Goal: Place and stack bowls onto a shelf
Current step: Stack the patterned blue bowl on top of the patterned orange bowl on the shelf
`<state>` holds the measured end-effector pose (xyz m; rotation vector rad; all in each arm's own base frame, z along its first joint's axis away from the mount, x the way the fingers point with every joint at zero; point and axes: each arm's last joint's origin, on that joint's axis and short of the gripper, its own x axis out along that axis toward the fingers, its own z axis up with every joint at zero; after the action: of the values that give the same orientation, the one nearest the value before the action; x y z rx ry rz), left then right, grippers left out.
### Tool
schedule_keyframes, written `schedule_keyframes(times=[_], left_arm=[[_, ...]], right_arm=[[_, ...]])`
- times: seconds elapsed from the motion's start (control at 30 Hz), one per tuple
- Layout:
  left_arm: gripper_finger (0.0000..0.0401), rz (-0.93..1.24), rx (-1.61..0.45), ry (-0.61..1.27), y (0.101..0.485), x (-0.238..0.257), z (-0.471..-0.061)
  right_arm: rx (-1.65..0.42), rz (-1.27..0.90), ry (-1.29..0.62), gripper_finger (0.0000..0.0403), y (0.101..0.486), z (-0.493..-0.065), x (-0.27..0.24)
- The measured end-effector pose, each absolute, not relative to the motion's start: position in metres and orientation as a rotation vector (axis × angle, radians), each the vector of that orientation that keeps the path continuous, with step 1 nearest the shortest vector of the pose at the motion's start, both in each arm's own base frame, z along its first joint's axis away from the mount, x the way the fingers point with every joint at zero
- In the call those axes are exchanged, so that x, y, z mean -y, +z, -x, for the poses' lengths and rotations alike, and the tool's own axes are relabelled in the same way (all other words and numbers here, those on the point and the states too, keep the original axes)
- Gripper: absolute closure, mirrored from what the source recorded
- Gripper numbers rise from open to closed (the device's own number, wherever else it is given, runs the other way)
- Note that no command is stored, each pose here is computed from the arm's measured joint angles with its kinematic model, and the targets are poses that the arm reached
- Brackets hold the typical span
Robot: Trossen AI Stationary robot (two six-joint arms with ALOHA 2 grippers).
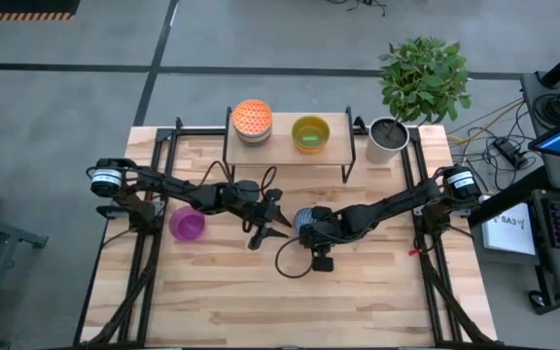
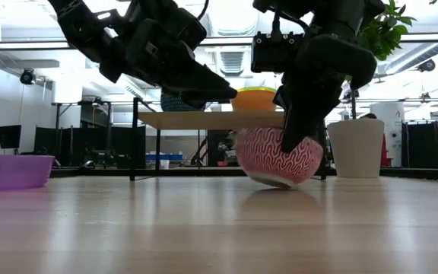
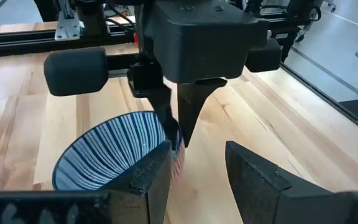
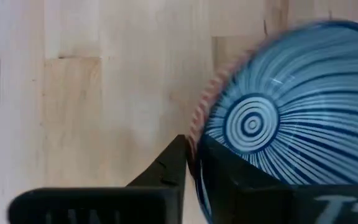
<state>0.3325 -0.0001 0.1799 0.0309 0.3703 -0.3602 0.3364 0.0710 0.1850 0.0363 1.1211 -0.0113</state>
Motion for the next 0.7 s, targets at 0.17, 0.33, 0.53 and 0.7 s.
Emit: schedule_keyframes(times=[0.17, 0.33, 0.53, 0.7], left_arm=[[0.0267, -0.034, -0.36, -0.37, 0.183, 0.003, -0.334], [0.0267, -0.034, -0.362, -0.372, 0.183, 0.004, -0.335], [0.0267, -0.012, -0.382, -0.367, 0.177, 0.004, -0.336], [0.0267, -0.035, -0.398, -0.295, 0.173, 0.009, -0.34]], right_arm=[[-1.114, -0.035, -0.028, 0.0328, 0.185, -0.337, -0.07], [-1.119, -0.036, -0.029, 0.0309, 0.187, -0.335, -0.07], [-1.103, -0.068, -0.041, 0.031, 0.206, -0.324, -0.071], [-1.055, -0.071, -0.003, 0.0307, 0.226, -0.309, -0.081]])
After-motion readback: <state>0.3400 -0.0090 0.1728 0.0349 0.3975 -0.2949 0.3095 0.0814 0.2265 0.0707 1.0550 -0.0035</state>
